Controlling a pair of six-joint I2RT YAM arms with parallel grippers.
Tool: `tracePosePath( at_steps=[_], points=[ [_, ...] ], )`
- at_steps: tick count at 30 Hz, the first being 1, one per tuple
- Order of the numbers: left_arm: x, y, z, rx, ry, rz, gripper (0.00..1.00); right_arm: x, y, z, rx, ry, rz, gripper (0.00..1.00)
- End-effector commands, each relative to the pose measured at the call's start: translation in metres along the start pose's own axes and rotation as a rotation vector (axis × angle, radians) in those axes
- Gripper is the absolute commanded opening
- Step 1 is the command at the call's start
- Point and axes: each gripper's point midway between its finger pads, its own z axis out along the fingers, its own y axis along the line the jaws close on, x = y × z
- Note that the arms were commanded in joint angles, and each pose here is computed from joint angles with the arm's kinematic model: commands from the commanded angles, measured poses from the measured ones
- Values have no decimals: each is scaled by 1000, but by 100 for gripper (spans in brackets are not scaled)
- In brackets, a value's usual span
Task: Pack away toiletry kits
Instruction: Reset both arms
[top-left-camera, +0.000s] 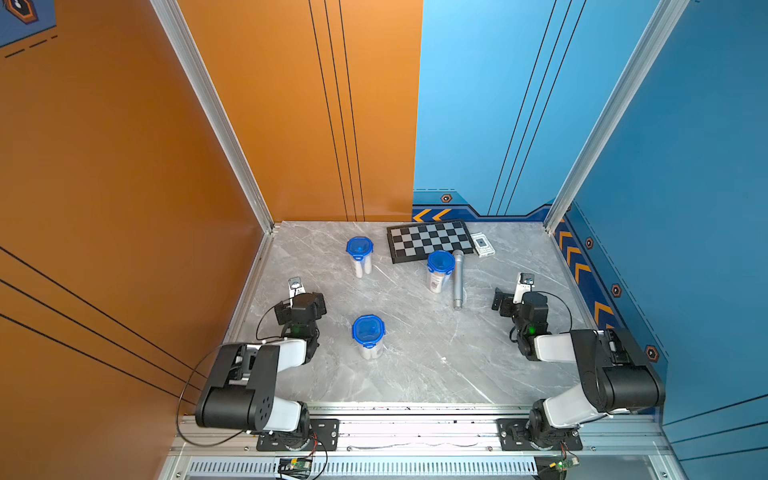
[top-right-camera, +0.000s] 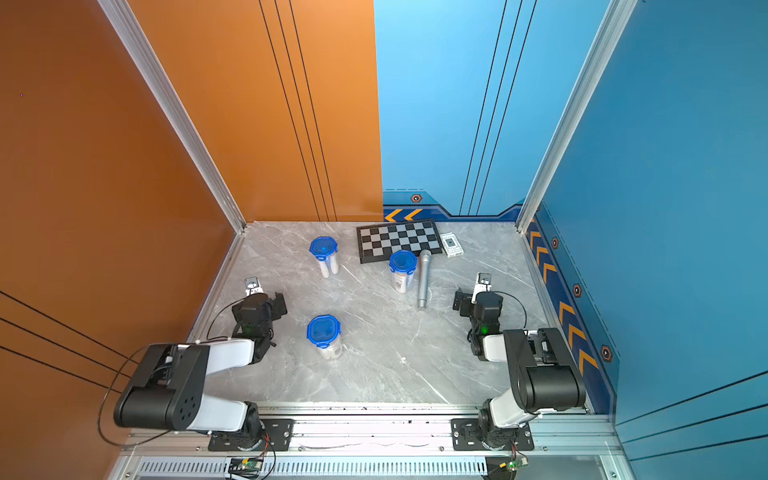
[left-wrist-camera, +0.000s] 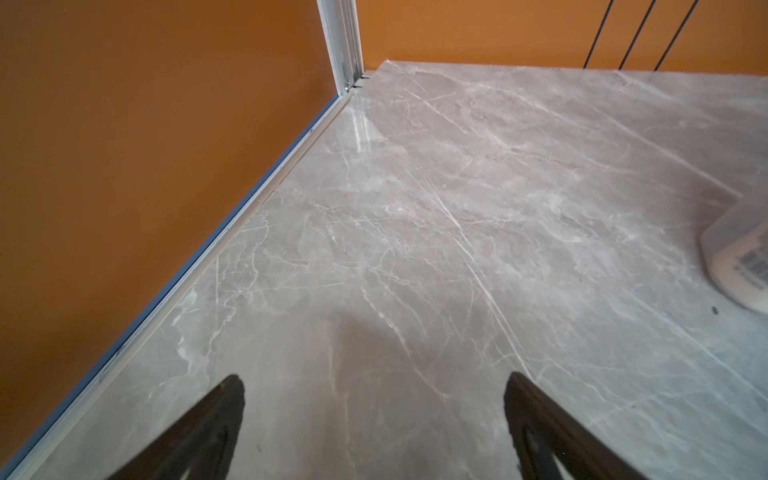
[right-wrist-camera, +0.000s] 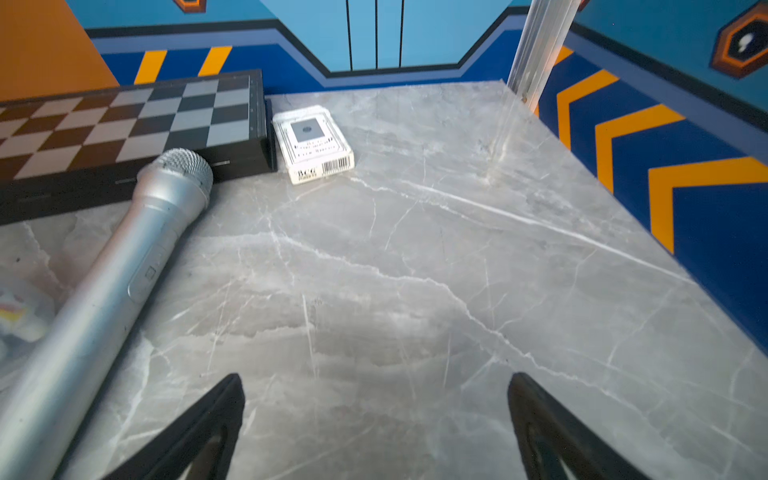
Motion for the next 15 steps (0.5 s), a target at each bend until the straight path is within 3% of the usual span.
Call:
tracePosePath(
  at_steps=[1,15],
  points=[
    [-30,-24,4,98,-103,24,99,-12,-6,2,39,-39,-7,100],
    [-18,-32,5,143,-97,41,99,-11,-2,2,24,-38,-14,100]
  ],
)
